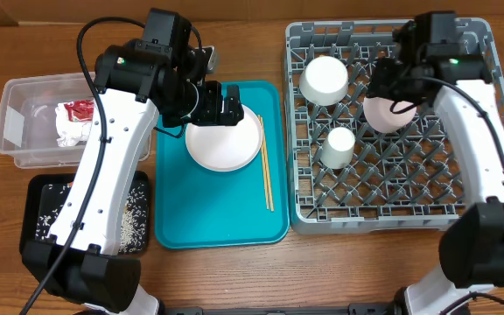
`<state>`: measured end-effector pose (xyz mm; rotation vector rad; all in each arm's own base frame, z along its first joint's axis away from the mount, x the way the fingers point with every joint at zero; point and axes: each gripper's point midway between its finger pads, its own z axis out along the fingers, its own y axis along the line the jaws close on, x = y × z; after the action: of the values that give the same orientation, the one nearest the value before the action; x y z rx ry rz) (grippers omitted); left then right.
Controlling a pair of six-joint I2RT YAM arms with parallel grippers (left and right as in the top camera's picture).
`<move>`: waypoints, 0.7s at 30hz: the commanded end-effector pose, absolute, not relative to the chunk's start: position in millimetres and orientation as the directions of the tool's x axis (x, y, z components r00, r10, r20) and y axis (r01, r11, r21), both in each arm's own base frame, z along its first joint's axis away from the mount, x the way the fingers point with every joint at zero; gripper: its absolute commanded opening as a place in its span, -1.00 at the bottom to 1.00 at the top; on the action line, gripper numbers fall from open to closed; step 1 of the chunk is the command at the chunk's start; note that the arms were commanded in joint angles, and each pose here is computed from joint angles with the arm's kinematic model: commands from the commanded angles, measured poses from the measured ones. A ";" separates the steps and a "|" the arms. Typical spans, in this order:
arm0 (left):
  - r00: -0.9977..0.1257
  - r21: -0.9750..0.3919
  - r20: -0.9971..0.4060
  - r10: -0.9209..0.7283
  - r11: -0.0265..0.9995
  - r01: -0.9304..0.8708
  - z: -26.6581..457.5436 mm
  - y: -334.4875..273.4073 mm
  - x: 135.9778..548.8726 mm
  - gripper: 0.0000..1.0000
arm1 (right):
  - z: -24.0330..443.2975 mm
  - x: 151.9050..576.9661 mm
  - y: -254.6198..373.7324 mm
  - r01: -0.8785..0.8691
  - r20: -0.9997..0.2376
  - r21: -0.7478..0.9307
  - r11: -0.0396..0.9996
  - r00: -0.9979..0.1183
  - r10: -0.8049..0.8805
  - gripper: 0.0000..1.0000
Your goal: Sort waste into correct bins and load items into the dishwasher
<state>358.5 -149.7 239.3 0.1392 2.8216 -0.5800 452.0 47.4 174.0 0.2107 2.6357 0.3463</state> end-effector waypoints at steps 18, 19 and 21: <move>-0.954 -0.371 -0.297 0.053 0.914 0.166 248.1 -151.6 358.1 1.00 | 115.7 468.5 1.4 0.208 -0.420 -0.056 0.976 -0.892 0.166 -0.92; -0.954 -0.371 -0.297 0.053 0.914 0.166 248.1 -151.6 358.1 1.00 | 116.1 469.4 -0.8 0.214 -0.424 -0.055 0.975 -0.889 0.171 -0.92; -0.954 -0.371 -0.297 0.053 0.914 0.166 248.1 -151.6 358.1 1.00 | 118.1 471.6 -3.2 0.219 -0.433 -0.052 0.974 -0.884 0.176 -0.92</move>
<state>358.6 -149.7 239.3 0.1392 2.8212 -0.5801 470.0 26.0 118.3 0.2217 2.6993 -0.0035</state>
